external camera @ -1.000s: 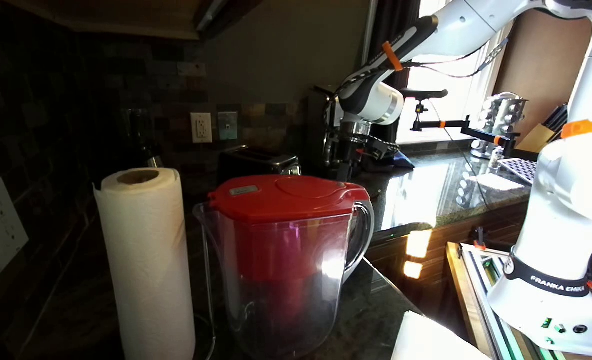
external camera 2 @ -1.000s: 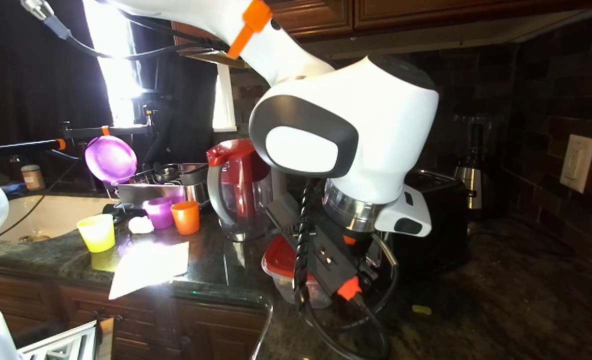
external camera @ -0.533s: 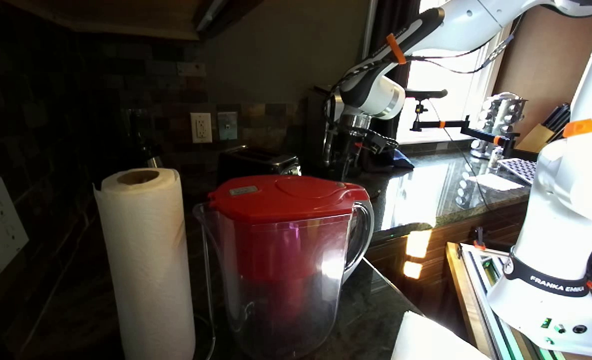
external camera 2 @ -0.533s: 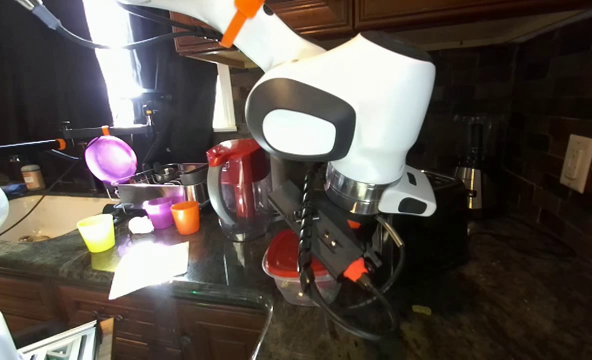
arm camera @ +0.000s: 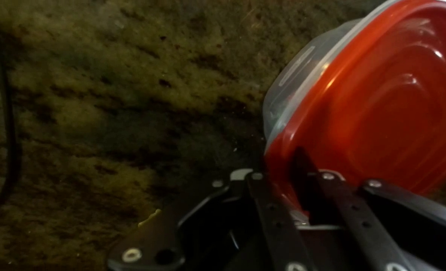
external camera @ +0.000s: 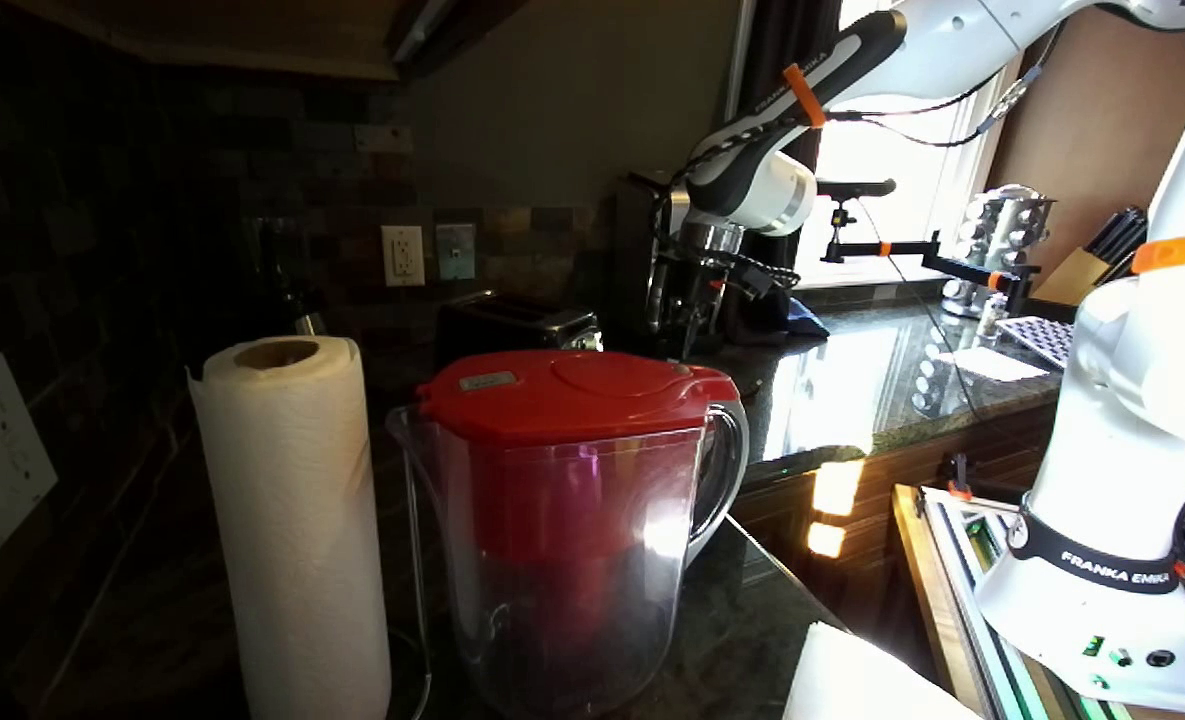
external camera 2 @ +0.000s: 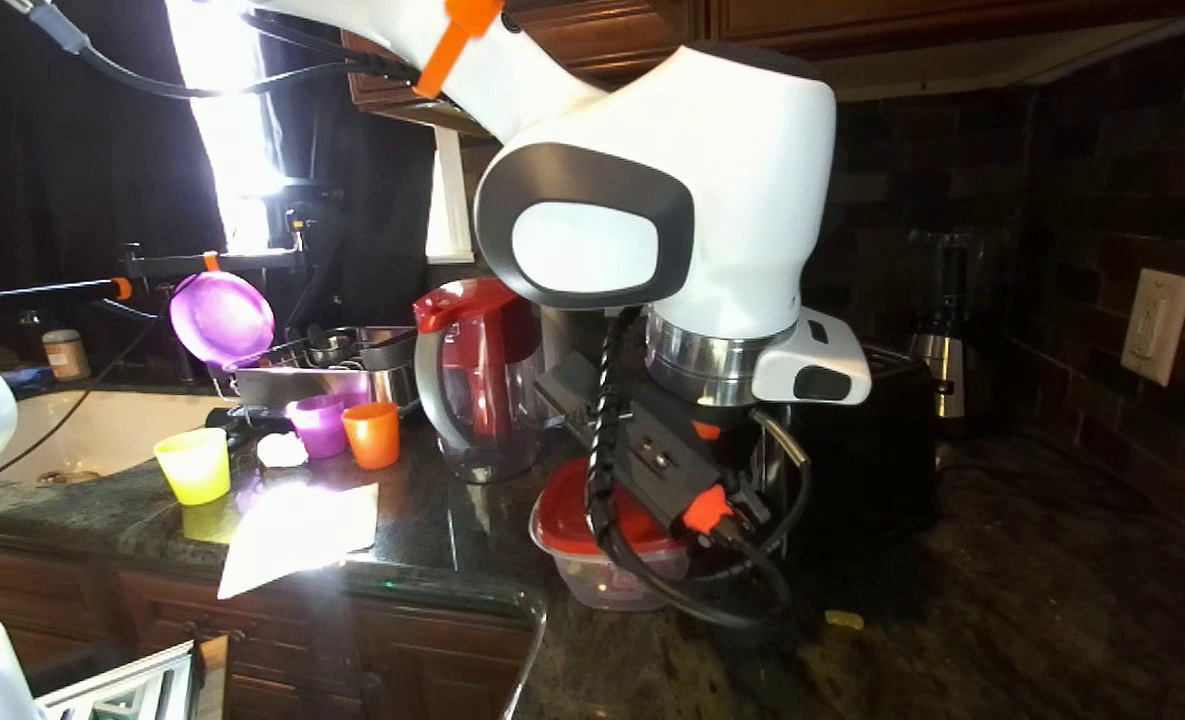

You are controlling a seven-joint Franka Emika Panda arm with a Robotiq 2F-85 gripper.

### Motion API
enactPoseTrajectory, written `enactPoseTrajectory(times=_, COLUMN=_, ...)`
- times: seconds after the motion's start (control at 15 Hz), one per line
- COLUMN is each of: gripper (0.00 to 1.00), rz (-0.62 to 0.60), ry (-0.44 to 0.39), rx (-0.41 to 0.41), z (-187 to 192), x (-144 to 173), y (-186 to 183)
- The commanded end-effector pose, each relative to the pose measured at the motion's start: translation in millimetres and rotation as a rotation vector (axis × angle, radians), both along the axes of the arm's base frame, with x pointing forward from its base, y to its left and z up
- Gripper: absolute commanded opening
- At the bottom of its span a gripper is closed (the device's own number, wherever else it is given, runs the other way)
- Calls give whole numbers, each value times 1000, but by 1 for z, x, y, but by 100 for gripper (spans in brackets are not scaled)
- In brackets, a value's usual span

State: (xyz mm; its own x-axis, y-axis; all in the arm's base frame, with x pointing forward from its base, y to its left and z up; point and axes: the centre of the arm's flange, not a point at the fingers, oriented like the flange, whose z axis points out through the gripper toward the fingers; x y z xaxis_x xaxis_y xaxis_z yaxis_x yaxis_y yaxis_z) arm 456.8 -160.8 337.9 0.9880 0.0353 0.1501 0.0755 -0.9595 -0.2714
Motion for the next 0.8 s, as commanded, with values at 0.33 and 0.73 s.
enactPoseTrajectory(times=0.33, gripper=5, rz=-42, ry=16, rx=21, z=19, x=-11, y=13)
enactPoseTrajectory(times=0.73, gripper=5, rz=-92, ry=84, rx=89, z=33, x=-12, y=17)
